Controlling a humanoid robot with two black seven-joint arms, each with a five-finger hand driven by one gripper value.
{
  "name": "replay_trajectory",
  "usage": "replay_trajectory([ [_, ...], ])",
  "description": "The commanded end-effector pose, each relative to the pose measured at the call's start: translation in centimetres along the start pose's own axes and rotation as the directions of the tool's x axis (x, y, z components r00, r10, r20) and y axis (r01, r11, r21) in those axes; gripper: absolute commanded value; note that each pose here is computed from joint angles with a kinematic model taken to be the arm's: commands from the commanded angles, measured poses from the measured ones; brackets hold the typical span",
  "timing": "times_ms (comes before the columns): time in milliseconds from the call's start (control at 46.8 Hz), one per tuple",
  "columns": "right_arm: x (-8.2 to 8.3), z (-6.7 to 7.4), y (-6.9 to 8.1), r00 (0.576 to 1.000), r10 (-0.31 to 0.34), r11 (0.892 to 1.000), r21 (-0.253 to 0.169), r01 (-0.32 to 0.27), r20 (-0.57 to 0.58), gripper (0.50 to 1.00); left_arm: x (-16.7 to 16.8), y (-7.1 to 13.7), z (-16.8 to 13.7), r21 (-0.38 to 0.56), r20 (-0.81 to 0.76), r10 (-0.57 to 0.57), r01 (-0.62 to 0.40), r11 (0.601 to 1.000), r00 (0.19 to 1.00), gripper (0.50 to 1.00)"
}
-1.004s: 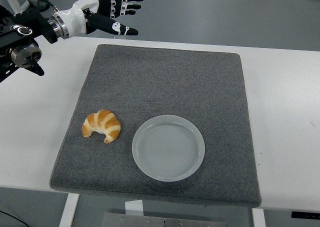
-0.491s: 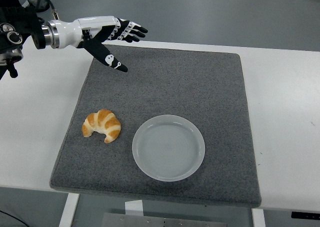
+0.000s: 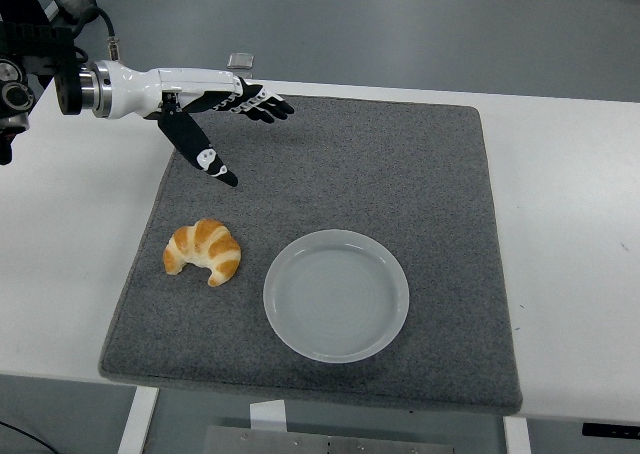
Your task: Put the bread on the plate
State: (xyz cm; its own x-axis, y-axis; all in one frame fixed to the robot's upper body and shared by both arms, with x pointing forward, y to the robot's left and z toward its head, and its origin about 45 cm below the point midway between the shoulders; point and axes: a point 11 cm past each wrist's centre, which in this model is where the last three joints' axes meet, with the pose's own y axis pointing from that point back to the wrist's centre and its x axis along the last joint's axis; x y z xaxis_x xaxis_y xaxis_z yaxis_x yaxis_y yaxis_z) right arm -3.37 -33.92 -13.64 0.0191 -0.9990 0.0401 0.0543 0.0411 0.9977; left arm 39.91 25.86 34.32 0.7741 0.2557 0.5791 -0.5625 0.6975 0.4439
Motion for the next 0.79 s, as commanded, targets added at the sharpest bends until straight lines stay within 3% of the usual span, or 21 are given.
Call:
replay_trajectory([
  [0,0.0,0.0,0.0,1.0,0.0,1.0,0.0,0.0,0.0,0.952,-0.3,0.3,0.2,0.013,0.02,-0.037,0.037,0.999,0.999,1.0],
  [278,0.0,0.0,0.0,1.0,0.0,1.0,0.0,0.0,0.0,0.952,-0.5,1.9,-0.9,0.114,0.163,-0.141,0.124,0.986,0.977,1.0],
  [769,0.0,0.0,0.0,1.0,0.0,1.0,0.0,0.0,0.0,0.952,-4.2,0.7,-2.7,0.182,0.276,-0.27,0.226,0.957,0.922,1.0],
])
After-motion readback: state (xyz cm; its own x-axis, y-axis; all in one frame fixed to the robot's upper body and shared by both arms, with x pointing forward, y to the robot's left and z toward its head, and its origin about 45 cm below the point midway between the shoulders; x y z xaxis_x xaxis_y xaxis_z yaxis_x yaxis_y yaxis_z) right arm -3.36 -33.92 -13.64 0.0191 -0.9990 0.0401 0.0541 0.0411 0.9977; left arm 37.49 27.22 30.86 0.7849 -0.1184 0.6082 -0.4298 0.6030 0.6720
